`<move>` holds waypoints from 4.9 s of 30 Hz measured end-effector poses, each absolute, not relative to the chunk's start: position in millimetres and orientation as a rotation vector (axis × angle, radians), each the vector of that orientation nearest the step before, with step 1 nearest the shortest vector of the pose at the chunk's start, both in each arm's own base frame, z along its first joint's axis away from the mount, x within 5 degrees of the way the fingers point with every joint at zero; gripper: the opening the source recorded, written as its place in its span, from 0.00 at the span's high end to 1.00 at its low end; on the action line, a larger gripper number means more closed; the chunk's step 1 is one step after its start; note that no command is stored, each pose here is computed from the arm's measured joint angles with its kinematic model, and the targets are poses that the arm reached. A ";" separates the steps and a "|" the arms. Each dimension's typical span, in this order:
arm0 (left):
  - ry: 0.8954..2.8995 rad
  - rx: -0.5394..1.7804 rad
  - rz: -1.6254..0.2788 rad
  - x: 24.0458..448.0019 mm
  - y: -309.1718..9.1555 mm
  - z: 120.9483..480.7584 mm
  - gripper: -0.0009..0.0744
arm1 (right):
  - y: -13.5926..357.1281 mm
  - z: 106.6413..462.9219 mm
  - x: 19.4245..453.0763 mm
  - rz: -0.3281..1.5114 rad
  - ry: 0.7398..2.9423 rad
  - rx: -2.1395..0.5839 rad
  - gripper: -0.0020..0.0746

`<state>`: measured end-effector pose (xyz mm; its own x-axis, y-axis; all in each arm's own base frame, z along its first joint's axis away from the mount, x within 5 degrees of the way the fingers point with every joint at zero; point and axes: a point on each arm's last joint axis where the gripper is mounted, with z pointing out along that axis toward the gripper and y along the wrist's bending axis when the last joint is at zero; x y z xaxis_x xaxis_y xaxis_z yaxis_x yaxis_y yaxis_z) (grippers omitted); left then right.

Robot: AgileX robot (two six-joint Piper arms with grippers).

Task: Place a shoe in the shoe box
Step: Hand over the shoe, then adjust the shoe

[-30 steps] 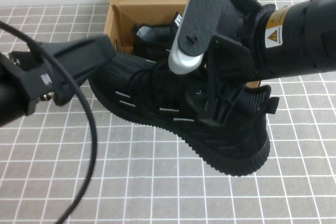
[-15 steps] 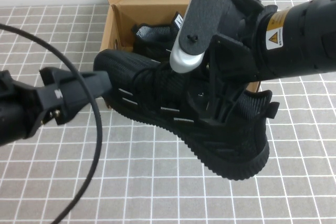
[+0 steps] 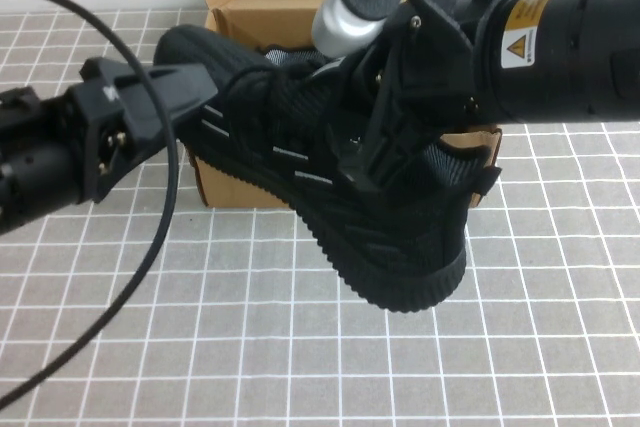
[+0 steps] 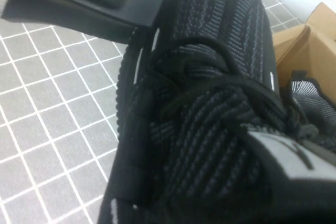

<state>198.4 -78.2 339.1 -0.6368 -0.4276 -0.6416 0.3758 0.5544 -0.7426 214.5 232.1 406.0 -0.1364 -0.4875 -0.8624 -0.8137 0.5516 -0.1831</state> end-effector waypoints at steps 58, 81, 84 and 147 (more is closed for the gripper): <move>1.947 -0.138 -1.294 231.5 -83.0 316.3 0.24 | 232.6 415.2 217.6 0.545 1.793 -0.937 0.98; 1.972 -0.217 -1.303 250.8 -82.9 312.3 0.76 | 238.9 405.3 223.5 0.520 1.803 -0.980 0.98; 1.974 -0.220 -1.300 251.3 -82.7 311.8 0.76 | 239.0 405.1 223.6 0.516 1.800 -0.986 0.97; 1.951 -0.658 -1.169 370.2 -143.9 310.7 0.77 | 129.2 442.6 184.9 -0.036 2.138 -0.534 0.99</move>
<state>370.2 -143.9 310.7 -0.5829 -0.7378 -0.3404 -0.0480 0.4495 -0.8920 184.9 129.2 442.6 -0.4984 -0.3876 -0.7755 -0.3610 0.9060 -0.2208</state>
